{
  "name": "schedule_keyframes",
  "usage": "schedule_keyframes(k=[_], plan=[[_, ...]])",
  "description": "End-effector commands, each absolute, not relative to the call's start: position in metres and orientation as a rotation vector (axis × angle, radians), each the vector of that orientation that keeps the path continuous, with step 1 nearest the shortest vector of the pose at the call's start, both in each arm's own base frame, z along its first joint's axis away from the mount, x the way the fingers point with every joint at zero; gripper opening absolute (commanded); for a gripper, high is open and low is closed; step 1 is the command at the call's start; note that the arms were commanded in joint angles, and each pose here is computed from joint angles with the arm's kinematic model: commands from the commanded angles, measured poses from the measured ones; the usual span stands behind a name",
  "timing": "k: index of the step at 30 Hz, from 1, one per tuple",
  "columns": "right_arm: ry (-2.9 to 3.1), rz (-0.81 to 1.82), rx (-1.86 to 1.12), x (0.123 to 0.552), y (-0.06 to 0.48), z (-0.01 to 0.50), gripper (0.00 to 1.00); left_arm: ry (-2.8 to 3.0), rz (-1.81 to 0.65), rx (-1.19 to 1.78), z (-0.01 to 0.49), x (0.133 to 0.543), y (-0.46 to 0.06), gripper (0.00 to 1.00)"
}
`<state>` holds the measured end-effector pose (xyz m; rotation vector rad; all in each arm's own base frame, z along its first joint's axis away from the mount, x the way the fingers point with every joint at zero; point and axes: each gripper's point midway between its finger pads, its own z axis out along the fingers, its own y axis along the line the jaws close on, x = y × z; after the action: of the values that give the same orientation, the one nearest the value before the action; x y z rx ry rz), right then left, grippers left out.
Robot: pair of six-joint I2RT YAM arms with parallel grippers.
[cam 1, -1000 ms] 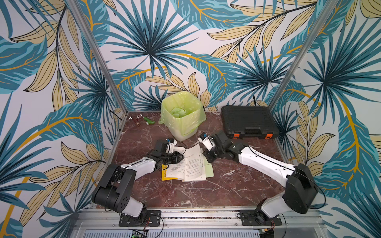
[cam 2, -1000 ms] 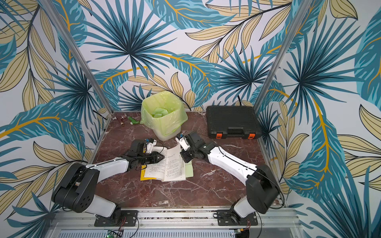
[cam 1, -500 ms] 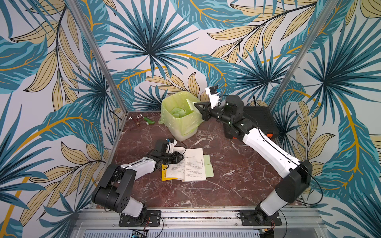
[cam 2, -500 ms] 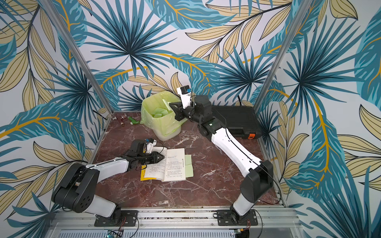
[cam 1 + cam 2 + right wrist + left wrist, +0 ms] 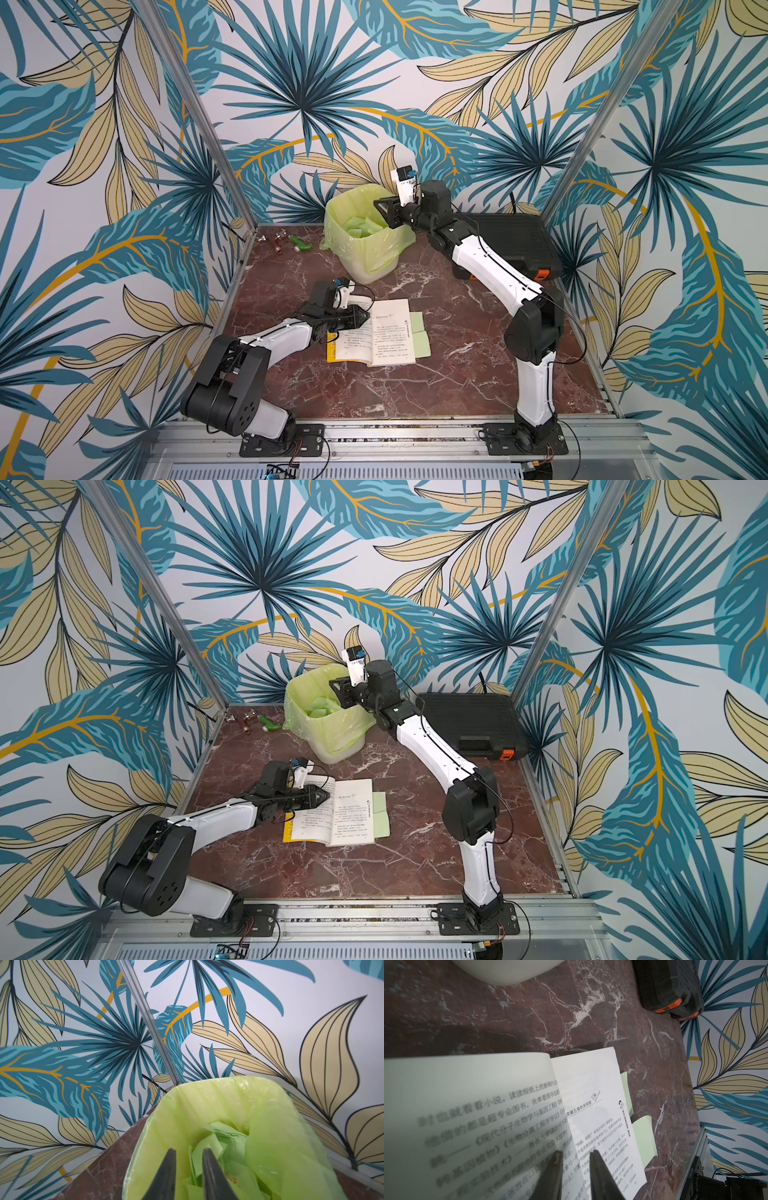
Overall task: Peel off the used sticky note
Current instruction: Place the note in the trash bin, then turn the page of the book at the center of the board.
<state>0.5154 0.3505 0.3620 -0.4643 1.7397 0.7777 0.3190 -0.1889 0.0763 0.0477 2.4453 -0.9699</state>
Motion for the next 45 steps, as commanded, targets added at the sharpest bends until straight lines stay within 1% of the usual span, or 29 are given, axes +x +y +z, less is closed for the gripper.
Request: schedule_keyframes(k=[1,6,9,14,18,22,25,28,30,36,38,42,45], plan=[[1.775,0.726,-0.453,0.496,0.331,0.381,0.37,2.468,-0.922,0.046,0.069,0.315,-0.183,0.29],[1.945,0.689,-0.375,0.459,0.299,0.345,0.41,2.473,-0.916,0.041,0.066,0.316,-0.182,0.29],[2.075,0.681,-0.318,0.429,0.277,0.300,0.42,2.491,-0.888,0.029,0.060,0.316,-0.179,0.28],[2.324,0.653,-0.247,0.373,0.243,0.211,0.43,2.533,-0.772,0.001,0.050,0.317,-0.166,0.28],[2.462,0.651,-0.174,0.332,0.222,0.162,0.45,2.546,-0.744,-0.007,0.047,0.317,-0.163,0.28],[2.603,0.645,-0.119,0.300,0.209,0.116,0.47,2.546,-0.745,-0.018,0.047,0.318,-0.163,0.28],[2.676,0.706,-0.099,0.285,0.212,0.090,0.49,2.547,-0.752,-0.021,0.048,0.319,-0.163,0.28],[2.723,0.802,-0.077,0.278,0.223,0.068,0.51,2.548,-0.758,-0.022,0.048,0.318,-0.164,0.28],[2.756,0.821,-0.058,0.275,0.225,0.055,0.52,2.548,-0.760,-0.024,0.048,0.317,-0.164,0.28],[2.770,0.894,-0.026,0.275,0.234,0.033,0.52,2.547,-0.755,-0.027,0.049,0.316,-0.163,0.28],[2.763,0.936,-0.015,0.275,0.238,0.030,0.49,2.546,-0.755,-0.029,0.050,0.317,-0.163,0.28],[2.739,0.961,-0.011,0.277,0.241,0.034,0.30,2.549,-0.752,-0.025,0.049,0.317,-0.163,0.28],[2.717,0.940,-0.021,0.278,0.238,0.043,0.19,2.550,-0.754,-0.023,0.049,0.318,-0.163,0.28]])
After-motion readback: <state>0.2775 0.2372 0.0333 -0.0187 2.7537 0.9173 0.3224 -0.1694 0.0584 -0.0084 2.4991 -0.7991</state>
